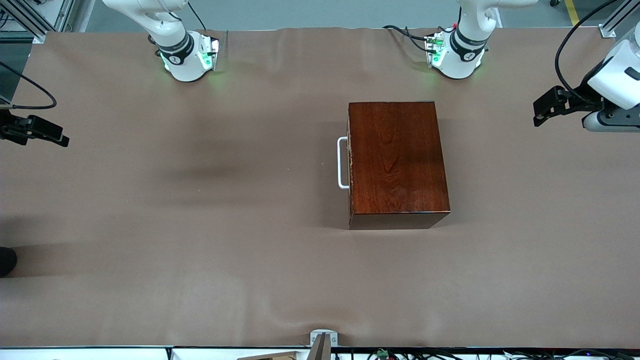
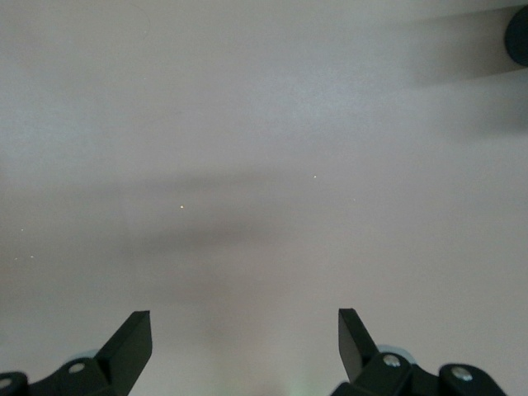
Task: Open drawer, take yellow block, close drawer
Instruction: 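Move the left gripper from rest toward the wooden box, then reach the left gripper to the white drawer handle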
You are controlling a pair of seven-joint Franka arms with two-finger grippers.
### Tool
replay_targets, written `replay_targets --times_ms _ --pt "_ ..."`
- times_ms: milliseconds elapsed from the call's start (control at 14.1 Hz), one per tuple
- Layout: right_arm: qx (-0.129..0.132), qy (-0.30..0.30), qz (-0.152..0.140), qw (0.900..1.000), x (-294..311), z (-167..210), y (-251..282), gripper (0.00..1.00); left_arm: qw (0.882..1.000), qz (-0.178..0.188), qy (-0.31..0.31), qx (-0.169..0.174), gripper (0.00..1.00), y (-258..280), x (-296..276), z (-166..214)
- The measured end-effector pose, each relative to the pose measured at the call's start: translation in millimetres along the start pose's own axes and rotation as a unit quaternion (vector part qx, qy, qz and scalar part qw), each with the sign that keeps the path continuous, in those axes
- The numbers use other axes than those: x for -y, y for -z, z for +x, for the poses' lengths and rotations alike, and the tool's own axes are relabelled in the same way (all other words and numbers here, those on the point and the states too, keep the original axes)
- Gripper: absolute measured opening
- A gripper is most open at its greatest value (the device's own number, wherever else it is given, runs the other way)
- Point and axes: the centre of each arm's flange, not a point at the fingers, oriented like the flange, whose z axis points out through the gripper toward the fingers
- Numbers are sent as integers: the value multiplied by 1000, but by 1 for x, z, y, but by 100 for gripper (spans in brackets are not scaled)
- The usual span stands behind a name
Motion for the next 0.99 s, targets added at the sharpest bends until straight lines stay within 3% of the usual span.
replay_targets --times_ms 567,780,992 --pt "0 0 0 1000 0 0 0 100 1000 -4 -20 11 100 -17 -24 13" --pt "0 0 0 1000 0 0 0 100 999 -11 -31 4 100 -16 -72 24" --pt "-1 1 0 1000 1 0 0 100 1000 -23 -1 3 100 -19 -138 29"
